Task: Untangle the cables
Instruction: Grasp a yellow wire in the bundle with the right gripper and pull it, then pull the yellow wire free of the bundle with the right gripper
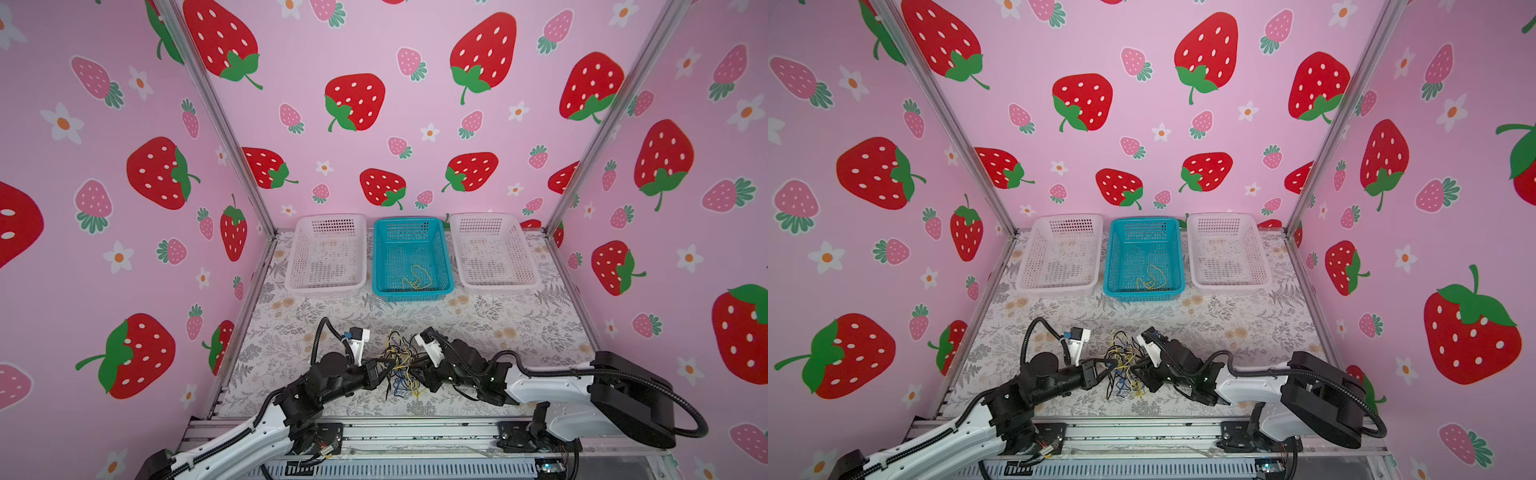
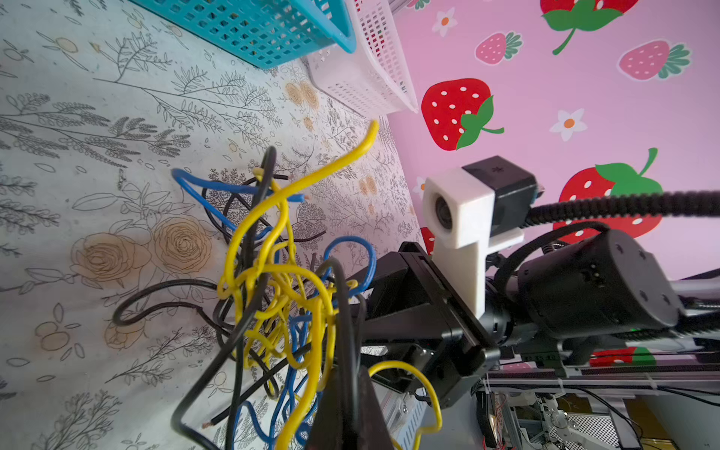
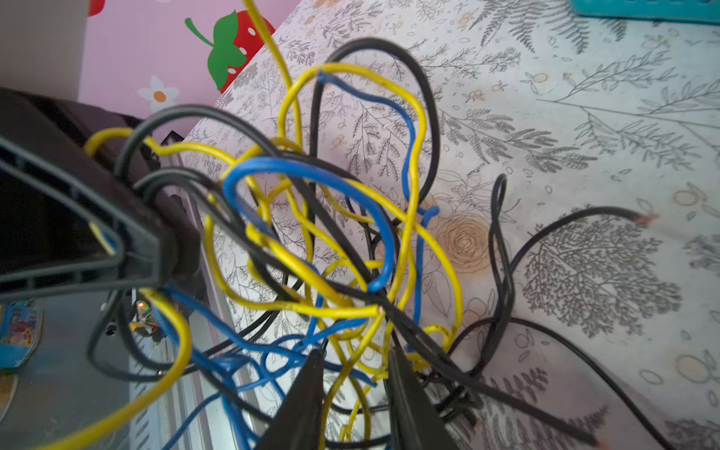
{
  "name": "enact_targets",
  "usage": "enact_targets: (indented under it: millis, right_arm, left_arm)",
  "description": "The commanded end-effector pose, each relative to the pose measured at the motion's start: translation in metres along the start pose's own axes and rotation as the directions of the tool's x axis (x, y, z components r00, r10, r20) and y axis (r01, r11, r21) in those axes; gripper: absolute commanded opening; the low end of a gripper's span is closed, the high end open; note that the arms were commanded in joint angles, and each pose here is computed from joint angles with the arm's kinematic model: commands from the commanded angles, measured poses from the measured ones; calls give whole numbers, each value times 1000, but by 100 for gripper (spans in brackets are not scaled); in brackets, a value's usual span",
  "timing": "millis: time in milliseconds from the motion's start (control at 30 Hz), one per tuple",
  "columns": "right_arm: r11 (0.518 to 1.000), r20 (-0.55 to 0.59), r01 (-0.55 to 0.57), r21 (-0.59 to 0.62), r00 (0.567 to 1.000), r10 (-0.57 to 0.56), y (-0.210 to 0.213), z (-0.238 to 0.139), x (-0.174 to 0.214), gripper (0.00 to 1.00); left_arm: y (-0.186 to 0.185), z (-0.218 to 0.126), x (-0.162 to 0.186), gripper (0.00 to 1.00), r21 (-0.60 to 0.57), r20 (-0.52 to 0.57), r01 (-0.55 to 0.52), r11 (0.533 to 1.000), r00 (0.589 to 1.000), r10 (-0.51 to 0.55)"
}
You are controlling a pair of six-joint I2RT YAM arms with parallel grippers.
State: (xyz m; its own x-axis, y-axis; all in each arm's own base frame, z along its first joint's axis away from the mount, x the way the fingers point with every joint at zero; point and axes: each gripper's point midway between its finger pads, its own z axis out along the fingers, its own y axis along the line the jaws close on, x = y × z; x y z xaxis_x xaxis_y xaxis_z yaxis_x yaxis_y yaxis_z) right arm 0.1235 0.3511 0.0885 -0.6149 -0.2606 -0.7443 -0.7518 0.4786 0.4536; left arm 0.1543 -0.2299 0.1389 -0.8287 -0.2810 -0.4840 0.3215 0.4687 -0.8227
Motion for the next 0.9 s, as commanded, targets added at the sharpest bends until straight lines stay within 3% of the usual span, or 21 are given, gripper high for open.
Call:
enact_targets:
  millis: [0, 300, 367, 600, 867]
  right_arm:
    - [996, 64, -50, 73, 997, 45, -8, 3, -19, 32]
    - [992, 135, -113, 52, 985, 105, -10, 17, -30, 31]
    - [992, 136, -112, 60, 985, 103, -11, 20, -31, 25]
    - [964, 182, -115, 241, 981, 71, -46, -4, -27, 3]
    - [908, 190, -166, 383, 977, 99, -97, -54, -4, 0]
  left_arm:
    - [-29, -3, -13, 0, 119, 47, -10, 993, 999, 4]
    - [-32, -7, -15, 0, 146, 68, -2, 989, 998, -8]
    - [-33, -8, -16, 0, 151, 73, -2, 988, 997, -9]
    - [-33, -17, -14, 0, 125, 66, -28, 992, 998, 20]
    - [-5, -35, -7, 0, -10, 65, -30, 1000, 997, 30]
